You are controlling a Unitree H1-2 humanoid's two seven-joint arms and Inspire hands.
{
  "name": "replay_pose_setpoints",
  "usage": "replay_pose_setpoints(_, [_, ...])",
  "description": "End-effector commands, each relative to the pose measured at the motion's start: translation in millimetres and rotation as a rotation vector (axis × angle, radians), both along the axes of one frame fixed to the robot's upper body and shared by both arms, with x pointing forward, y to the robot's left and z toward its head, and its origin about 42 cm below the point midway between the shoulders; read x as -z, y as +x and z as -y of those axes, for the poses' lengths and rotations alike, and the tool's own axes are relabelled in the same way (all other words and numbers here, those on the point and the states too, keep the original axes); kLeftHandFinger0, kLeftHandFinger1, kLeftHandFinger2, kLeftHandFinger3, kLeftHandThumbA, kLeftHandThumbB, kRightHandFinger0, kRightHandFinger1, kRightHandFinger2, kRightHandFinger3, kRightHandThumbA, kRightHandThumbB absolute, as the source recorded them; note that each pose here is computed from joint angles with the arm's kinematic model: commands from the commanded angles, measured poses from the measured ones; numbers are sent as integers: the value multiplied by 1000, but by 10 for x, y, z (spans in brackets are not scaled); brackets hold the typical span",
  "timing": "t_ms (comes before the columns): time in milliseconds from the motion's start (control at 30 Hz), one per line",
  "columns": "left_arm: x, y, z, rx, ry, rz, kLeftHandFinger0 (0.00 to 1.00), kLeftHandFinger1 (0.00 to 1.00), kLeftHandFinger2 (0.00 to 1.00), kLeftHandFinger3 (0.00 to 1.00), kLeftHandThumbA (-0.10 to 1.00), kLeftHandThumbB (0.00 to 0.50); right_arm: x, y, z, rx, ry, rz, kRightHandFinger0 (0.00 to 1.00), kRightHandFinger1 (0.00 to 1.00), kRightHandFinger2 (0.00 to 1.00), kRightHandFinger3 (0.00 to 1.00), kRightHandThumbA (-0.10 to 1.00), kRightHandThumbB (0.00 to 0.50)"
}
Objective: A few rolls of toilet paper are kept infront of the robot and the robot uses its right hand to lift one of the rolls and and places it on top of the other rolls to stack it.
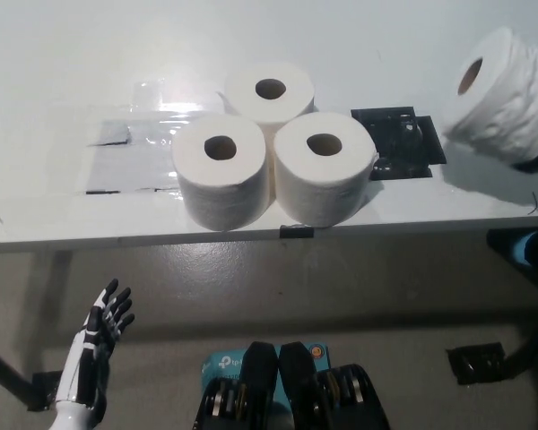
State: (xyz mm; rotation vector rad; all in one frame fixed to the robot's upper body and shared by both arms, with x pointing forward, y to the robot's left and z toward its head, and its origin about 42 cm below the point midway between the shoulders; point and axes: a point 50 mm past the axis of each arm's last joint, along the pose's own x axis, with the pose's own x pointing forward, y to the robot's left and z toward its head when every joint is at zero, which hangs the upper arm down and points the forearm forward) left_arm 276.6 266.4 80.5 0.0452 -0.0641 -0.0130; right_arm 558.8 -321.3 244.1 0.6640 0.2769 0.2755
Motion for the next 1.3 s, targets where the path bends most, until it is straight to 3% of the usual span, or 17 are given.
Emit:
replay_pose_setpoints(0, [-140, 31, -53, -12, 4, 62, 1000, 1000, 1000, 1000, 1000, 225, -828, 193, -35, -56, 107, 186, 0, 0, 0, 0, 1000, 83])
replay_pose_setpoints(233, [-141, 29, -58, -9, 9, 64, 1000, 1000, 1000, 1000, 1000, 206, -1223, 268, -234, -117, 68, 253, 0, 0, 0, 0, 1000, 107])
replay_pose_setpoints(500, [-144, 39, -51, -8, 11, 65, 1000, 1000, 1000, 1000, 1000, 200, -1613, 333, -564, -144, -13, 262, 0, 0, 0, 0, 904, 122])
replay_pose_setpoints(567, [-138, 35, -54, -8, 11, 62, 1000, 1000, 1000, 1000, 1000, 205, -1701, 348, -703, -168, -88, 291, 0, 0, 0, 0, 946, 64])
replay_pose_setpoints(867, [-160, 37, -31, -6, 14, 67, 1000, 1000, 1000, 1000, 1000, 196, -1844, 393, -1239, -219, -309, 327, 0, 0, 0, 0, 962, 27])
replay_pose_setpoints(1100, [-156, 57, -39, 1, 16, 75, 1000, 1000, 1000, 1000, 1000, 198, -1869, 416, -1510, -210, -469, 319, 0, 0, 0, 0, 1000, 58])
replay_pose_setpoints(1267, [-165, 62, -35, 2, 17, 72, 1000, 1000, 1000, 1000, 1000, 211, -1851, 436, -1534, -197, -534, 320, 0, 0, 0, 0, 883, 102])
